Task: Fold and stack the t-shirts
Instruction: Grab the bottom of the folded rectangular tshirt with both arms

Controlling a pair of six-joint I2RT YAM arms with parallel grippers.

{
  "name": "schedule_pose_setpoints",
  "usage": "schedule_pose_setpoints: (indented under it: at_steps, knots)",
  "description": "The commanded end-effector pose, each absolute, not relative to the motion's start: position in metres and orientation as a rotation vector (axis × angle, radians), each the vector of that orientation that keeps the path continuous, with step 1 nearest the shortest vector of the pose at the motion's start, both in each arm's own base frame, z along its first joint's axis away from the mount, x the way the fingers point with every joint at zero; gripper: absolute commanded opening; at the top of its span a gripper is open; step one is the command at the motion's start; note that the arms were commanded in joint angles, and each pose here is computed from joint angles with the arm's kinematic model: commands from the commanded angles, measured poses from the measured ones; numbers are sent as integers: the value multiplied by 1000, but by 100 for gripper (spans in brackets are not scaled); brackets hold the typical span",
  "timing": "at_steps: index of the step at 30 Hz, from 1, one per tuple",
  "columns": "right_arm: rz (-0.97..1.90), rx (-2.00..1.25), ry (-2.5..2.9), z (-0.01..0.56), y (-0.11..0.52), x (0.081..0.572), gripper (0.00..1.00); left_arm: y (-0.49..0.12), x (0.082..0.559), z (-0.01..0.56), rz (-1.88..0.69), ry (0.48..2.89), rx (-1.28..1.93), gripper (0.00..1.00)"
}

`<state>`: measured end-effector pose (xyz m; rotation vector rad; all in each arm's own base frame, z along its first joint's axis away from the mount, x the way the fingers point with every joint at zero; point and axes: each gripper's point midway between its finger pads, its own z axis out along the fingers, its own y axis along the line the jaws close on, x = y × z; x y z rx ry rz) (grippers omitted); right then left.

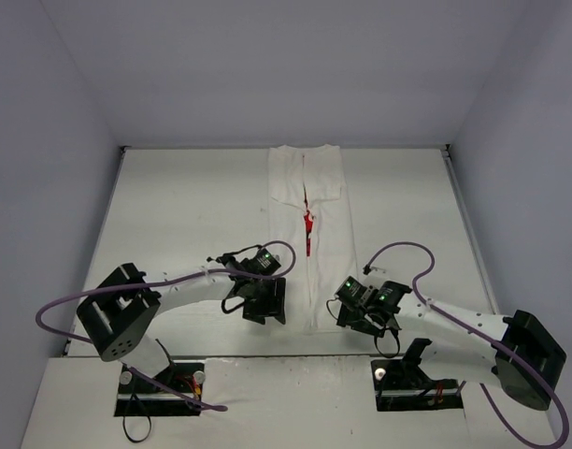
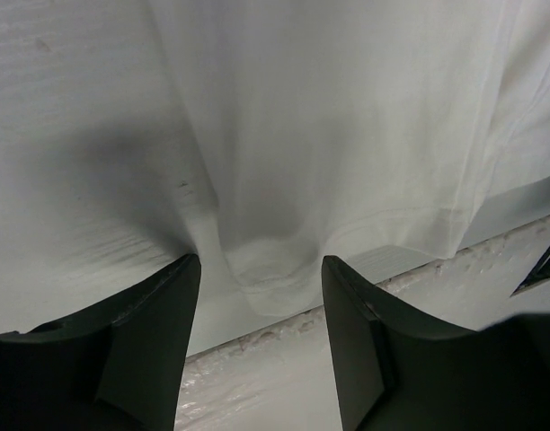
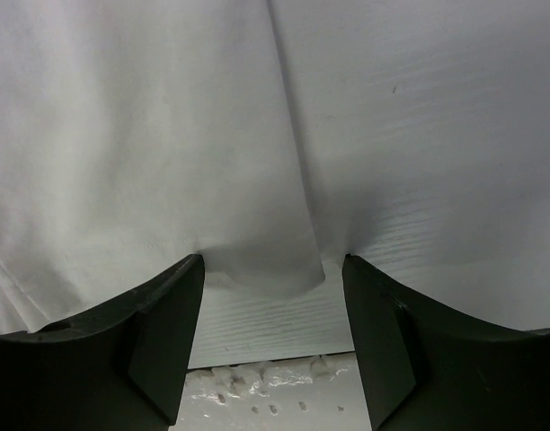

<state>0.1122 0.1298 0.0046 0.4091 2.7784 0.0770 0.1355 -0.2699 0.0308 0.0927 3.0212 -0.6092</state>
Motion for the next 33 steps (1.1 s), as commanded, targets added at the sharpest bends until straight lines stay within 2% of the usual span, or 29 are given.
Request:
schedule_pose_setpoints:
  at_steps: [1,8,13,17,20,23,26,30,33]
  knots:
    - [7,457,2735,13,126,120,60,-266,124,29,-611,3055,58,50]
    - [-29,415,2716,14,124,126,58,-263,116,16,-556,3090,98,45]
    - [-19,387,2733,10,126,125,55,-262,117,14,-537,3086,108,38]
    - [23,387,2760,3,130,122,53,-260,115,14,-534,3086,113,23]
    - [40,368,2772,1,131,121,52,-257,114,12,-519,3089,110,17]
    - [54,360,2784,0,132,121,49,-256,114,13,-519,3089,107,1]
    - [73,351,2797,-2,134,120,37,-253,115,14,-498,3080,108,0]
    - [111,338,2800,2,139,119,2,-246,120,21,-464,3058,106,0]
    - [160,328,2784,12,147,124,0,-244,125,30,-455,3037,127,0]
